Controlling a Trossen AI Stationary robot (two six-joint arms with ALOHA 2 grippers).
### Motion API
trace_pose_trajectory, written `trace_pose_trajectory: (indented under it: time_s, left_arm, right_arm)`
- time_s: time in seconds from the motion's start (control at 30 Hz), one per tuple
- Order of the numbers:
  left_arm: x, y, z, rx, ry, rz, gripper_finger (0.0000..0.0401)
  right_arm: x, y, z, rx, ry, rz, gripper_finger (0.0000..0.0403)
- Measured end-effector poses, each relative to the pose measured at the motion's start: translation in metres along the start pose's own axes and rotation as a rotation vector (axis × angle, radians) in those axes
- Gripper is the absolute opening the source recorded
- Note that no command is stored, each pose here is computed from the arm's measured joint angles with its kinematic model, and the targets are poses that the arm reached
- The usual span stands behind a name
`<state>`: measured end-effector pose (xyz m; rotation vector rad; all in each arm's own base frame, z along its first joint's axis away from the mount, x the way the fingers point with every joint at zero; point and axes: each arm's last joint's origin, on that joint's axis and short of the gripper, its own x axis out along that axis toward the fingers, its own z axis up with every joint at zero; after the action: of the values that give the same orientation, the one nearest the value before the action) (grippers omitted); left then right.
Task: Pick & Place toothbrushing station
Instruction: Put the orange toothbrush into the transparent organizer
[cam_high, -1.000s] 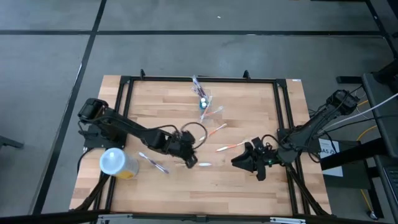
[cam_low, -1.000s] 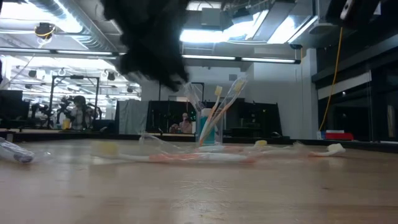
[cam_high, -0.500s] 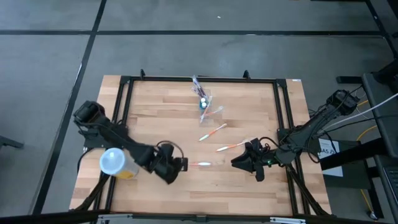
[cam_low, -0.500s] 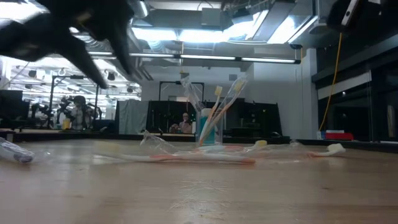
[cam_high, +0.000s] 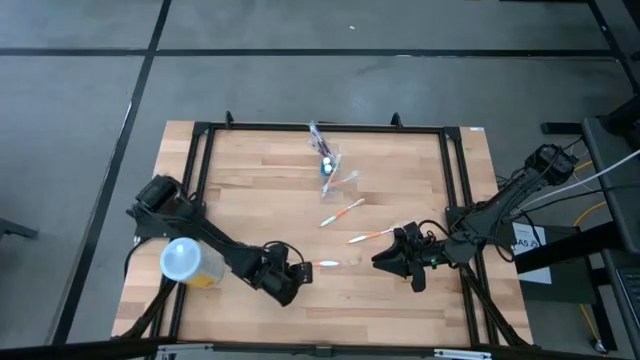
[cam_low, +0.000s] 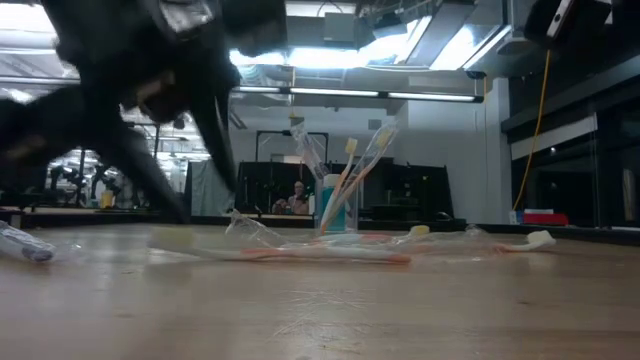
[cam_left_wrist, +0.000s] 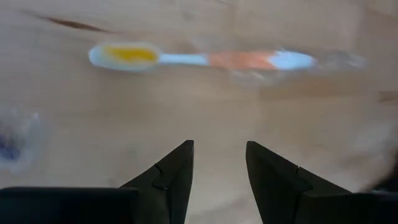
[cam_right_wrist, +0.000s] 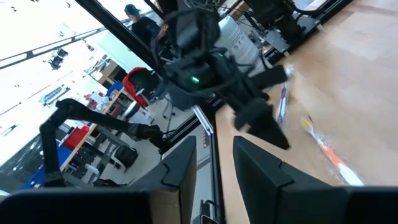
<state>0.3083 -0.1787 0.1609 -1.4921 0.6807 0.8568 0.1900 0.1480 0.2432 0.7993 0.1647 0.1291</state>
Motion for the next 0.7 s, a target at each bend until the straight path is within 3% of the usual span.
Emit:
trace_pose_trajectory:
  time_s: [0.3, 0.5, 0.7]
  left_arm:
    - [0.024, 0.004, 0.03, -0.013, -0.13, 0.154, 0.0143]
    - [0.031, -0.004, 0.067, 0.007, -0.242, 0.226, 0.0143]
    - [0.041, -0.02, 0.116, 0.101, -0.326, 0.262, 0.0143]
  right_arm:
    - [-0.004, 0.007, -0.003, 0.02, -0.015, 0.028, 0.0109]
    - [-0.006, 0.009, -0.005, 0.02, -0.02, 0.026, 0.0109]
    - [-0.007, 0.01, -0.005, 0.023, -0.024, 0.031, 0.0109]
